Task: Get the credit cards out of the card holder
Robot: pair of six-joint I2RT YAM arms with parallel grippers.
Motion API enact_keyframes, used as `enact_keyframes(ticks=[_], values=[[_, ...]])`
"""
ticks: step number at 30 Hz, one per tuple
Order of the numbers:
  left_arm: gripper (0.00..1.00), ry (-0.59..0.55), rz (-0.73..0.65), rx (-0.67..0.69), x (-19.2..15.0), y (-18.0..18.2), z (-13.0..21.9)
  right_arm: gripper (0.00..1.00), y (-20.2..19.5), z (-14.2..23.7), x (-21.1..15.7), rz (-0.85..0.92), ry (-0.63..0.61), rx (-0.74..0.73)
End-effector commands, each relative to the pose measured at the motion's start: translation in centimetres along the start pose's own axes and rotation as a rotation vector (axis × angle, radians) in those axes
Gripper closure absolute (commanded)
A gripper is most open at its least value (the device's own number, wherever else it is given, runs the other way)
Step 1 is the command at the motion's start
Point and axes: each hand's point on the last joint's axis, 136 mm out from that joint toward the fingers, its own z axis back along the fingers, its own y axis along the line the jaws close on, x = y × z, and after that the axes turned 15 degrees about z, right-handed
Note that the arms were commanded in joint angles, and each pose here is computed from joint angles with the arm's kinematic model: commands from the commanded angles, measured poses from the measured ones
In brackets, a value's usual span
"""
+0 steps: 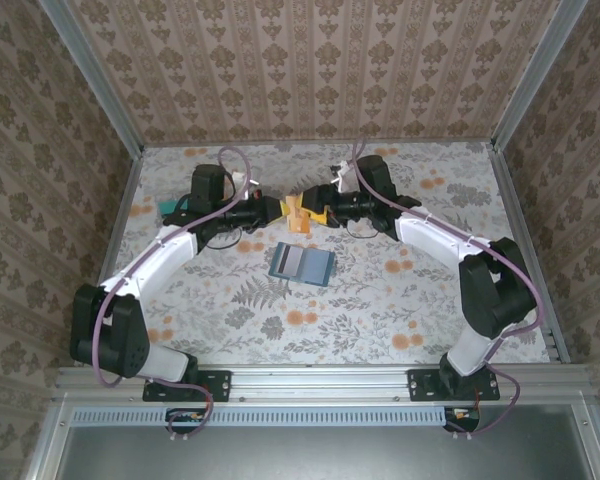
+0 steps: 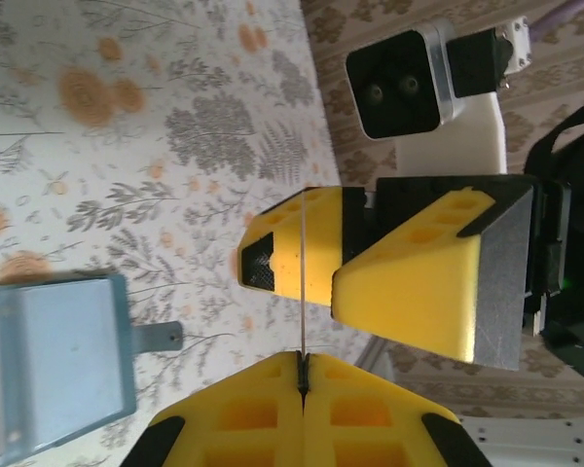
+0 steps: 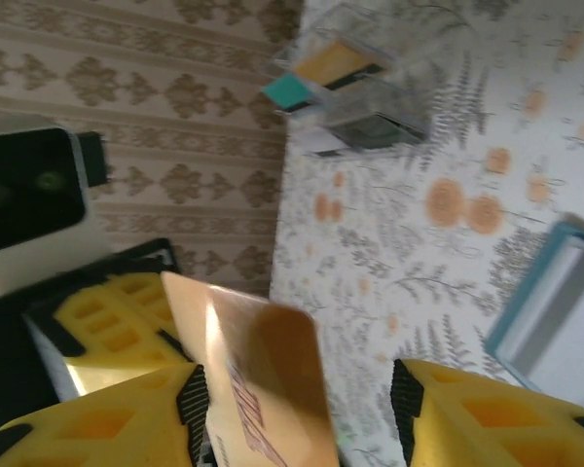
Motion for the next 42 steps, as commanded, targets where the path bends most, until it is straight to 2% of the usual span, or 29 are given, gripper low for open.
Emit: enact_keyframes(ticks=[1, 11, 13, 16, 18, 21, 28, 35, 36, 39, 42], values=[[1.0, 0.021, -0.003, -0.093, -0.5, -2.2, 0.5, 0.5, 3.9, 0.8, 2.0, 0.046, -0.023, 0.154], [0.99, -0.004, 0.033, -0.176, -0.1, -3.2, 0.7, 0.9, 5.0, 1.6, 2.5, 0.046, -0.074, 0.192], [0.87, -0.025, 0.041, -0.186, -0.1, -3.4, 0.9, 0.94, 5.0, 1.9, 3.1, 0.029, -0.112, 0.185], [0.69, -0.058, 0.051, -0.198, -0.2, -3.9, 1.0, 0.95, 5.5, 2.3, 3.9, 0.002, -0.17, 0.187], [0.65, -0.076, 0.066, -0.209, -0.3, -4.3, 0.8, 0.94, 5.7, 2.8, 4.4, -0.012, -0.208, 0.177], [0.65, -0.096, 0.12, -0.234, -0.2, -4.6, 0.3, 0.94, 5.7, 3.1, 5.0, -0.035, -0.252, 0.165], [0.74, -0.147, 0.164, -0.317, 0.2, -5.6, 0.6, 0.93, 5.1, 3.3, 5.8, -0.086, -0.306, 0.154], [0.99, -0.141, 0.138, -0.259, 0.2, -4.7, 1.0, 0.89, 4.2, 3.0, 5.3, -0.091, -0.283, 0.124], [1.0, -0.141, 0.129, -0.241, 0.3, -4.5, 1.1, 0.87, 3.8, 3.0, 5.1, -0.09, -0.274, 0.107], [1.0, -0.155, 0.034, -0.15, 0.6, -3.6, 1.8, 0.66, 2.5, 3.0, 4.0, -0.065, -0.239, 0.026], [1.0, -0.193, -0.073, 0.026, 1.5, -1.3, 3.5, 0.4, 0.7, 3.4, 2.5, -0.015, -0.188, -0.087]])
